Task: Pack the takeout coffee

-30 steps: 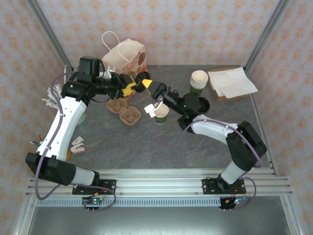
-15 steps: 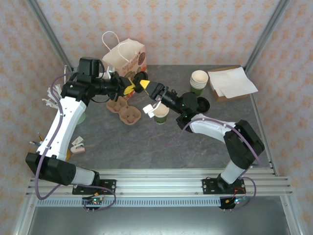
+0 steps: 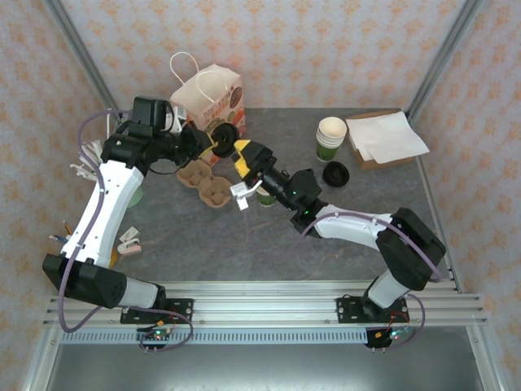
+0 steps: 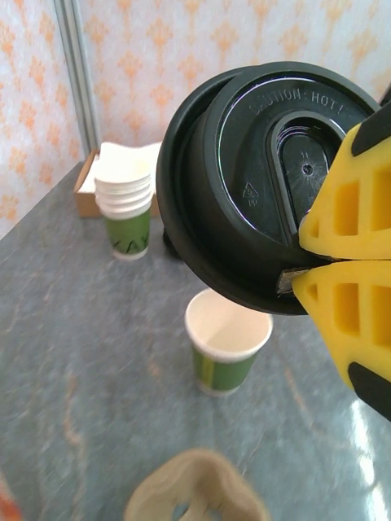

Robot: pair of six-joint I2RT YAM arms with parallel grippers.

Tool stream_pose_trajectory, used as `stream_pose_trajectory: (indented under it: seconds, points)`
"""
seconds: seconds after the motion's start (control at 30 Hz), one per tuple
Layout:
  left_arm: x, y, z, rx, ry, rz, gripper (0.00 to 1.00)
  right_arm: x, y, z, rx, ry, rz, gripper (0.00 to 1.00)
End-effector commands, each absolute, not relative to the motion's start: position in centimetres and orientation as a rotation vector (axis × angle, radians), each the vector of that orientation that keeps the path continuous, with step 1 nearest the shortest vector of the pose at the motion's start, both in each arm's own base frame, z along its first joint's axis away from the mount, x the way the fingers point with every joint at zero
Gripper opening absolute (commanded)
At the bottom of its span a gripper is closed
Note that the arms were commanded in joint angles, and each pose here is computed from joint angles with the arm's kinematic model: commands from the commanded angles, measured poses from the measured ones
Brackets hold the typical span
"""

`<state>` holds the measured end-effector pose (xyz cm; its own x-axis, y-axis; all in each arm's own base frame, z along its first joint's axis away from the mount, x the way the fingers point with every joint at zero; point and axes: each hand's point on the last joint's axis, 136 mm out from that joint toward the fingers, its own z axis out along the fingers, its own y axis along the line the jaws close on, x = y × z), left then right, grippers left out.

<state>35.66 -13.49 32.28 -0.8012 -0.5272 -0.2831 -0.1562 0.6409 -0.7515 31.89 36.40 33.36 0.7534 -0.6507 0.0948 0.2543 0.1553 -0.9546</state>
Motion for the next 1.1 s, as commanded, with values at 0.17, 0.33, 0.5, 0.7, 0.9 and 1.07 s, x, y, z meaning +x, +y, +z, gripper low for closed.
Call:
stream_pose_trajectory:
  seconds: [0.17,0.33,0.5,0.7,0.9,1.07]
  points:
    - [36.5,-9.5,30.1,-0.399,2.436,-0.555,0.0,31.2,31.5,32.9,-1.076,1.207,-0.002,1.0]
    - [34.9,-12.7,29.0,-0.181,2.507,-0.473,0.0,27.8,27.3,33.9,-0.867,1.619,0.418,1.0]
    - [34.5,-17.2,27.5,0.081,2.596,-0.314,0.0,30.7,21.9,30.9,-0.34,2.059,0.68,1.0]
    - [34.5,-21.6,23.2,0.267,2.747,-0.136,0.0,31.8,19.0,25.3,0.212,2.355,0.943,1.0]
    - [36.6,-23.4,21.0,0.259,2.749,-0.104,0.0,31.9,18.7,22.4,0.33,2.402,0.998,0.95]
    - [37.6,-23.8,19.2,0.265,2.787,-0.053,0.0,32.7,20.0,19.6,0.366,2.366,1.113,0.73]
